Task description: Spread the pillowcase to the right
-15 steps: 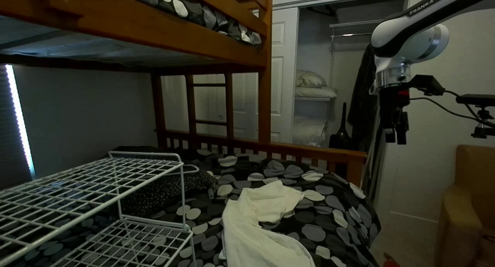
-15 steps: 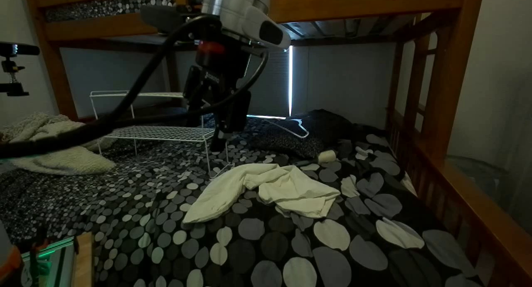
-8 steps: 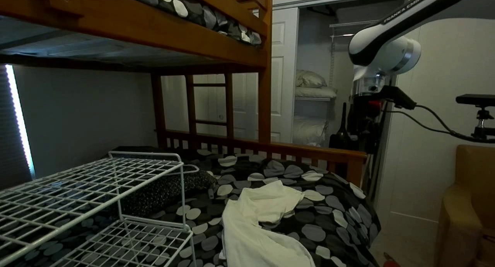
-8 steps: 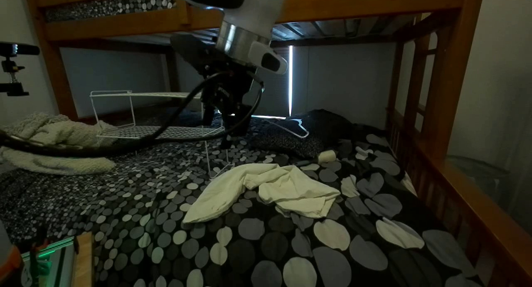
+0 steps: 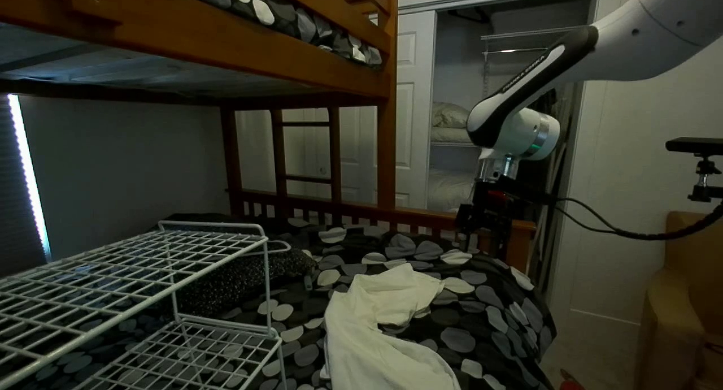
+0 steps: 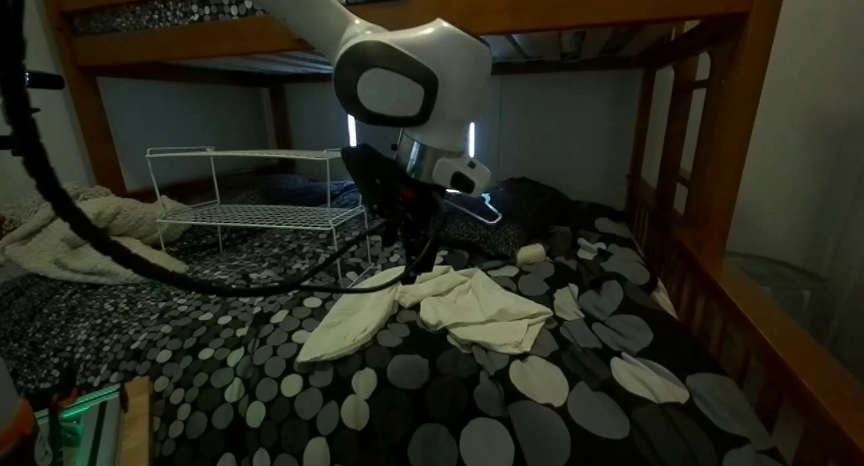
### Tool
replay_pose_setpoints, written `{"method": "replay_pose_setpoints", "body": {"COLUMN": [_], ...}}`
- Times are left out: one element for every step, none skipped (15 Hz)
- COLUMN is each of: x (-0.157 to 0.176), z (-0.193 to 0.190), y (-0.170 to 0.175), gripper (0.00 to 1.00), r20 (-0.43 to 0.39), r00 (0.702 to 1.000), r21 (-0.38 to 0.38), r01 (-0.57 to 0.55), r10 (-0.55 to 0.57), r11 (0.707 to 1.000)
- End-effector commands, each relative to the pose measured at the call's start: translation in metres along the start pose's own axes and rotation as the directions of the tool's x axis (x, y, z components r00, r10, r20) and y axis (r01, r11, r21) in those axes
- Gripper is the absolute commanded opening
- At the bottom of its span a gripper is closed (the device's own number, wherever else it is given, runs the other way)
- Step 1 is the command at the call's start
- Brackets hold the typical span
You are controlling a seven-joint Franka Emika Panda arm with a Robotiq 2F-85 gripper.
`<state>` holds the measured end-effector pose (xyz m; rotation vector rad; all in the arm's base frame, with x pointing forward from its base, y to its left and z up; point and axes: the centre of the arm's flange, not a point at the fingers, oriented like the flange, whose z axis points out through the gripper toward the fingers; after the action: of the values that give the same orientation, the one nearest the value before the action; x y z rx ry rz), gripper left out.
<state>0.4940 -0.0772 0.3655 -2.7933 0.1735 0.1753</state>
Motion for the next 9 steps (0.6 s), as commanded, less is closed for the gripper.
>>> {"method": "replay_pose_setpoints", "body": {"x": [0.020,0.025,0.028,0.032,0.035,0.038,0.028,0.030,0.030], "z": [0.033,0.042,0.050,0.056,0.063,0.067,0.058,0.063,0.064], "y": [0.006,0.007,0.006,0.002,-0.001,-0.004,-0.002,-0.004,-0.005], "gripper": [1.00,1.00,1.00,1.00,1.00,1.00,1.00,1.00,1.00], "r20": [-0.016,-0.014,-0.011,0.000,0.008,0.015,0.015,0.023,0.025], "r00": [1.000,1.000,1.000,1.000,1.000,1.000,1.000,1.000,1.000], "r21": [0.009,-0.003,-0.012,-0.026,-0.029,-0.034,-0.031,-0.032,-0.032], "r01": [-0.014,-0.011,-0.010,0.000,0.007,0.018,0.005,0.010,0.011], "r10": [0.014,0.011,0.010,0.000,-0.007,-0.017,-0.004,-0.009,-0.011], "r11": [1.000,1.000,1.000,1.000,1.000,0.999,1.000,0.999,0.999]}}
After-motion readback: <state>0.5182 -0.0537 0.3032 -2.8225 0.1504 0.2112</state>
